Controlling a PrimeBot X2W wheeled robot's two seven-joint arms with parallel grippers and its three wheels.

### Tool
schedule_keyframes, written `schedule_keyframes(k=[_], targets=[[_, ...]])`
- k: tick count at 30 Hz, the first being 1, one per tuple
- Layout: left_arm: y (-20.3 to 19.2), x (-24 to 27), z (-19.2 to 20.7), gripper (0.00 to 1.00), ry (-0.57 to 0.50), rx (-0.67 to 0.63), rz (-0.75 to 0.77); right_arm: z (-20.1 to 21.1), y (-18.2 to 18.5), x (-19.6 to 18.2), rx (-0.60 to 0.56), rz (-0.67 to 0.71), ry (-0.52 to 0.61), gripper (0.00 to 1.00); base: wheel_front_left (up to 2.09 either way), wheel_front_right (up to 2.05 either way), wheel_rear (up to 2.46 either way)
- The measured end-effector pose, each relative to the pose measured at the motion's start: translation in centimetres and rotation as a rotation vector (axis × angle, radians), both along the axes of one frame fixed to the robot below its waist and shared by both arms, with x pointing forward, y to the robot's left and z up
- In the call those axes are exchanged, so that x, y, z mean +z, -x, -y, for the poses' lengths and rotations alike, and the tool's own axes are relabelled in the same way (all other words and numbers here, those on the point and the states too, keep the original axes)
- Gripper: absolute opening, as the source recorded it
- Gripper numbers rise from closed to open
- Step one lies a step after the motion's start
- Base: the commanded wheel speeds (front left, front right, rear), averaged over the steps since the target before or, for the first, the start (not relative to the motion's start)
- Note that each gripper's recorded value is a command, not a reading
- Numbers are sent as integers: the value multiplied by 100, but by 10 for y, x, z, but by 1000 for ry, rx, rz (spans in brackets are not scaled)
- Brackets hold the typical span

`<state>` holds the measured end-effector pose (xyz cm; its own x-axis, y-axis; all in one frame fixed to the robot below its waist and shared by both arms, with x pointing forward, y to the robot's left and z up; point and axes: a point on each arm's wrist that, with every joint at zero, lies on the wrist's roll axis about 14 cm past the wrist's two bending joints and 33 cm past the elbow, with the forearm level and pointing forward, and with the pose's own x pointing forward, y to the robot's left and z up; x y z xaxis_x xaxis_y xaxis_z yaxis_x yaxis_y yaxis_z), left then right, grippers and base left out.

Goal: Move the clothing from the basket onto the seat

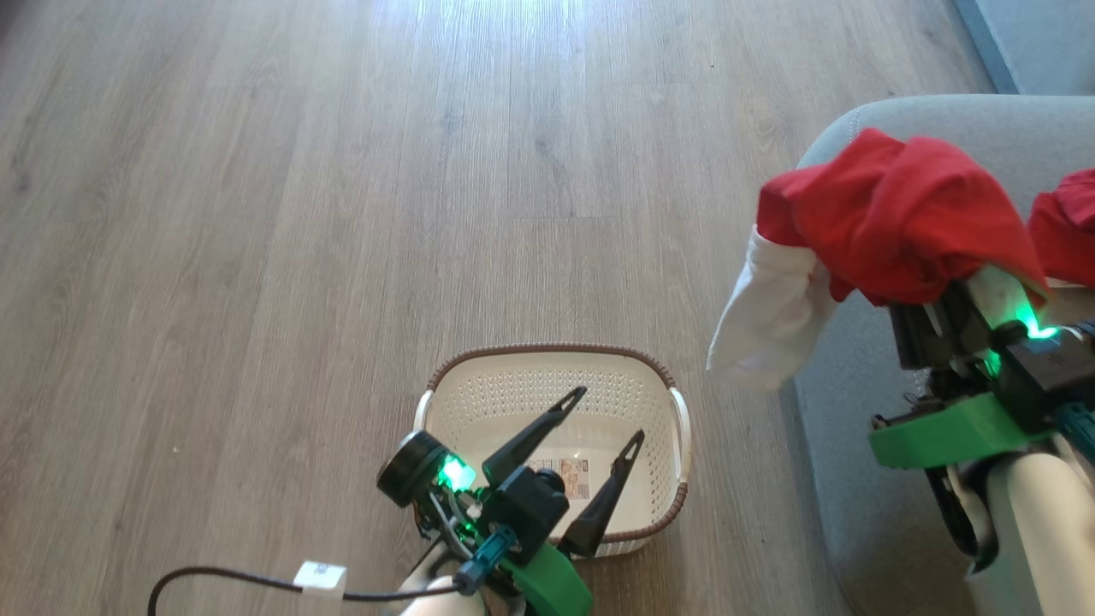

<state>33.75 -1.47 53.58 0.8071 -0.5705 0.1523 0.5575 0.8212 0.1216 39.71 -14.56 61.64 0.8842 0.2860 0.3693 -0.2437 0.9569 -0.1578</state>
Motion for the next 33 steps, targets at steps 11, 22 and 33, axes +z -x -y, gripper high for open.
schedule_keyframes(k=[11, 22, 33], targets=[[6, -20, -1, 100, -18, -17, -59, 28, 5, -14, -85, -39, -6, 0, 0, 0, 0], [2, -22, 7, 100, -14, -48, -67, 49, 11, -14, -146, -37, -14, 0, 0, 0, 0], [4, -28, 49, 100, -21, -195, -83, 101, 36, -15, -304, -43, -4, 0, 0, 0, 0]])
